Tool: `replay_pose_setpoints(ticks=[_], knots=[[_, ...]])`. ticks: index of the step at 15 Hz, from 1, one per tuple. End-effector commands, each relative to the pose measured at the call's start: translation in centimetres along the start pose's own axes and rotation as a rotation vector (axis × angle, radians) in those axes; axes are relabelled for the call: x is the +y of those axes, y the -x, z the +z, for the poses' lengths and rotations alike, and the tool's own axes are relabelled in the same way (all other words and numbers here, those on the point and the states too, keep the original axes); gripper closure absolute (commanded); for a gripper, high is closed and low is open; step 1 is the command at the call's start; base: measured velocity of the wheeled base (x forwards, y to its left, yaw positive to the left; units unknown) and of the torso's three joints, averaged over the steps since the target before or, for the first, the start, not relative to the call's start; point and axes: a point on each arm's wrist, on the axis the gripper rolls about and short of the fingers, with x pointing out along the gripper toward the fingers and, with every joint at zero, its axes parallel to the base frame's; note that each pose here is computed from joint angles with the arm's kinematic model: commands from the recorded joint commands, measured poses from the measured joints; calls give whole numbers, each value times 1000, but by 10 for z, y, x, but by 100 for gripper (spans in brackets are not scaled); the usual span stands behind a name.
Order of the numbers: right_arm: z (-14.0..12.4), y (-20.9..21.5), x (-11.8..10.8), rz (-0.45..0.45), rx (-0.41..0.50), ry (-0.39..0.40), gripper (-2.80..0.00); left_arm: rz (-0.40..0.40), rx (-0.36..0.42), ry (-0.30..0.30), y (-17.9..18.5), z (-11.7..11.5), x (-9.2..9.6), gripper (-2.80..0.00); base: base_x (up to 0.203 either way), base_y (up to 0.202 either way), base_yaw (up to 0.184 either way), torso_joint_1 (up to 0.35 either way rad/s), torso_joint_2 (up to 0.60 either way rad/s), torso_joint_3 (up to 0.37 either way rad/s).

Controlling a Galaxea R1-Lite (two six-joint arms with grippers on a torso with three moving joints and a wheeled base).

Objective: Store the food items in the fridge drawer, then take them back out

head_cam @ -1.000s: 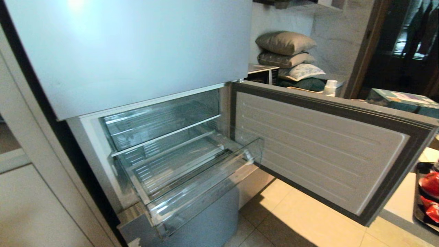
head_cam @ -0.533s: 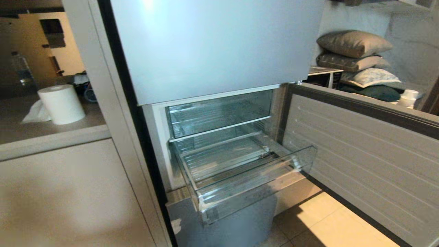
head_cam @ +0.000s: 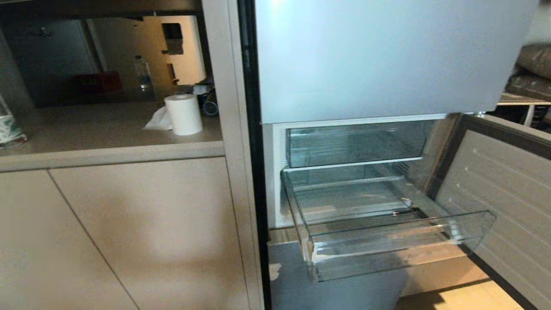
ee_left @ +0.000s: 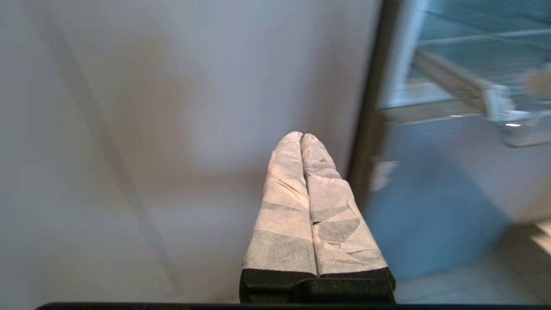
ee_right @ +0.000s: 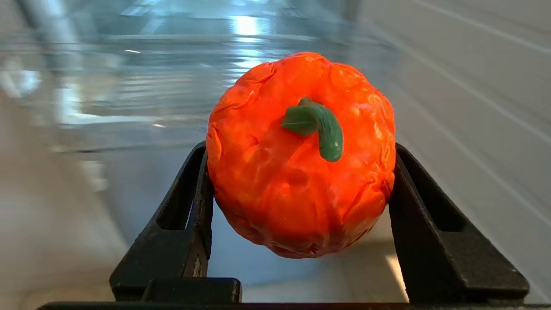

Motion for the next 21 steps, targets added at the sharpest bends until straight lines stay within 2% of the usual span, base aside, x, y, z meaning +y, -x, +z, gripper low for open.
replay_pose_setpoints(ticks=[1, 3, 4, 8, 11, 14, 17, 21], knots=[[0, 0, 0, 1, 4, -1, 0, 0, 1, 0, 0, 0, 0, 0, 3, -8, 165, 3, 2, 7], [0, -1, 0, 14, 15, 14, 0, 0, 1, 0, 0, 0, 0, 0, 0, -8, 112, 5, 4, 3], [1, -4, 0, 23, 48, 28, 0, 2, 1, 0, 0, 0, 0, 0, 0, 0, 0, 0, 0, 0], [26, -32, 1, 93, 240, 41, 0, 1, 1, 0, 0, 0, 0, 0, 0, 0, 0, 0, 0, 0], [66, -78, 4, 186, 393, -29, 0, 0, 1, 0, 0, 0, 0, 0, 0, 0, 0, 0, 0, 0], [101, -141, 8, 248, 488, -106, 0, 1, 1, 0, 0, 0, 0, 0, 0, 0, 0, 0, 0, 0], [108, -198, 12, 271, 578, -142, 0, 0, 1, 0, 0, 0, 0, 0, 0, 0, 0, 0, 0, 0], [92, -269, 16, 271, 694, -167, 0, 0, 1, 0, 0, 0, 0, 0, 0, 0, 0, 0, 0, 0]])
